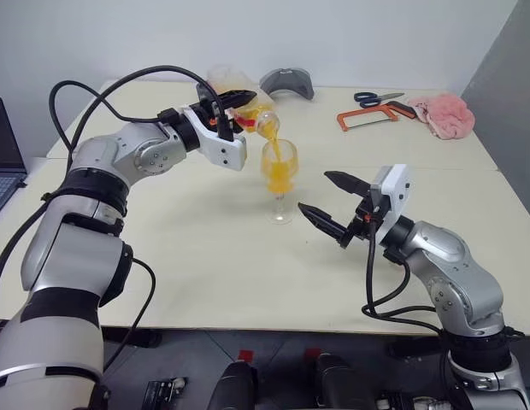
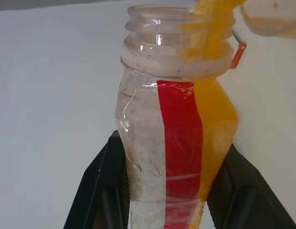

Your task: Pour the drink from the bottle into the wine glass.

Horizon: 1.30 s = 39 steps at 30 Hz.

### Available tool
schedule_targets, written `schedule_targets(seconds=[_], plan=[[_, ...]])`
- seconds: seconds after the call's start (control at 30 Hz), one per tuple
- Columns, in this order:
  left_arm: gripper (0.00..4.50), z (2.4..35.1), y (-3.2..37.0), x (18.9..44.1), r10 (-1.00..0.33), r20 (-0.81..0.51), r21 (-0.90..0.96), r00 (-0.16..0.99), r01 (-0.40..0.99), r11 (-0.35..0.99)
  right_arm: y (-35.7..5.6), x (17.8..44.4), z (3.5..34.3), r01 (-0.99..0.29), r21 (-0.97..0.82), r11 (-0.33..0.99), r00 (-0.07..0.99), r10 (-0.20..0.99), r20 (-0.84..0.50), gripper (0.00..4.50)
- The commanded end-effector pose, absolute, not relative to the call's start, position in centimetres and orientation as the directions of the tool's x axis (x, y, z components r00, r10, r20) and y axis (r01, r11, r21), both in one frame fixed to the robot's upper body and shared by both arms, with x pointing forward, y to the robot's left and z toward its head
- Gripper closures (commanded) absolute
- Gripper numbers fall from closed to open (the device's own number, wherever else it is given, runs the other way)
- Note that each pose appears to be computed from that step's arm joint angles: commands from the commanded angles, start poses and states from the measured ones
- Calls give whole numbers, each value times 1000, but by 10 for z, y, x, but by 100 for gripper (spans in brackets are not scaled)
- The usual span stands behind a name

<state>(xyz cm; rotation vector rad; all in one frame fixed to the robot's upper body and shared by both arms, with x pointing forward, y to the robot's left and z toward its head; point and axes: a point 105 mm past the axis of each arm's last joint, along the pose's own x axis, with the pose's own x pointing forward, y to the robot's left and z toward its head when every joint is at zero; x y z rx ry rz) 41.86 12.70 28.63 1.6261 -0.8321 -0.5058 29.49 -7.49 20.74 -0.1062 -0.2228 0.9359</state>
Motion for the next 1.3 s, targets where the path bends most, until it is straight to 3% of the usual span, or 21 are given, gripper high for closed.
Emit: schedule_targets(seconds=[0.03,1.3], plan=[[284,312,130,416,-745,177,947,643,-317,-48,-73,289,218,-781,-222,584,555,811,182,0],[284,312,130,417,-745,179,940,643,-334,-62,-69,288,213,-786,-211,581,556,813,170,0]])
